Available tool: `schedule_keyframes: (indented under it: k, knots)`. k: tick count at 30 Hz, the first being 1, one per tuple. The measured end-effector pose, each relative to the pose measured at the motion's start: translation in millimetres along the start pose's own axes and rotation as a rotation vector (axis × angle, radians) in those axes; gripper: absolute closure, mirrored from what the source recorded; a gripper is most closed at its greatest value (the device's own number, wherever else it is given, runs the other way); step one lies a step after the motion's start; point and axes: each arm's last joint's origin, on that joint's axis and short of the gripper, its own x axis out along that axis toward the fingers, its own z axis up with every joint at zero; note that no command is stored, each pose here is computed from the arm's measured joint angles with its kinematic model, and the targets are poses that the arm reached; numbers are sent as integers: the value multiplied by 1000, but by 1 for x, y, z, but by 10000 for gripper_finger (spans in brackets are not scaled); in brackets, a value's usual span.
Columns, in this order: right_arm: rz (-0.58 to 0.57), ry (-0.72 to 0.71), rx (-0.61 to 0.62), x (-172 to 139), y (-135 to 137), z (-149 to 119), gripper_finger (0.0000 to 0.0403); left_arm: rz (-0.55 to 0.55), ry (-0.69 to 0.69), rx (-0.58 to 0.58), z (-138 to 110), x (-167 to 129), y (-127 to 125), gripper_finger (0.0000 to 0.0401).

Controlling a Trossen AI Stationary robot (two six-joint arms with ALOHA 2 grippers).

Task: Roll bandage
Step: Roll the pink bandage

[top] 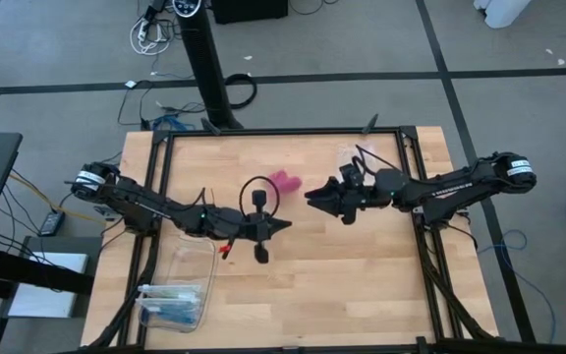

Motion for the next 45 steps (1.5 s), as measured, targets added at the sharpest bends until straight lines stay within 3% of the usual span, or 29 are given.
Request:
schedule_keyframes:
  k: [8, 12, 19, 24, 29, 34, 41, 45]
  knots:
    - [37, 90, -91, 0, 3, -9, 183, 70, 47, -17, -2, 0, 2, 400]
    - [-41, 169, -159, -1, -6, -16, 183, 60, 74, -92, -8, 2, 7, 400]
    - [-454, 251, -292, -12, -48, -14, 184, 6, 139, -195, -22, 8, 23, 401]
    - [-730, 247, -347, -22, -85, 0, 199, -110, 119, -289, -30, 14, 39, 401]
    - [-823, 279, -323, -21, -123, 3, 207, -211, 82, -340, -35, 17, 54, 401]
    - [-860, 232, -297, -14, -162, 3, 182, -252, 60, -366, -42, 19, 70, 401]
    - [-867, 110, -211, -13, -208, 4, 133, -338, -182, -477, -66, 4, 85, 401]
    - [-861, 131, -166, -5, -228, 1, 123, -322, -213, -527, -80, -4, 92, 401]
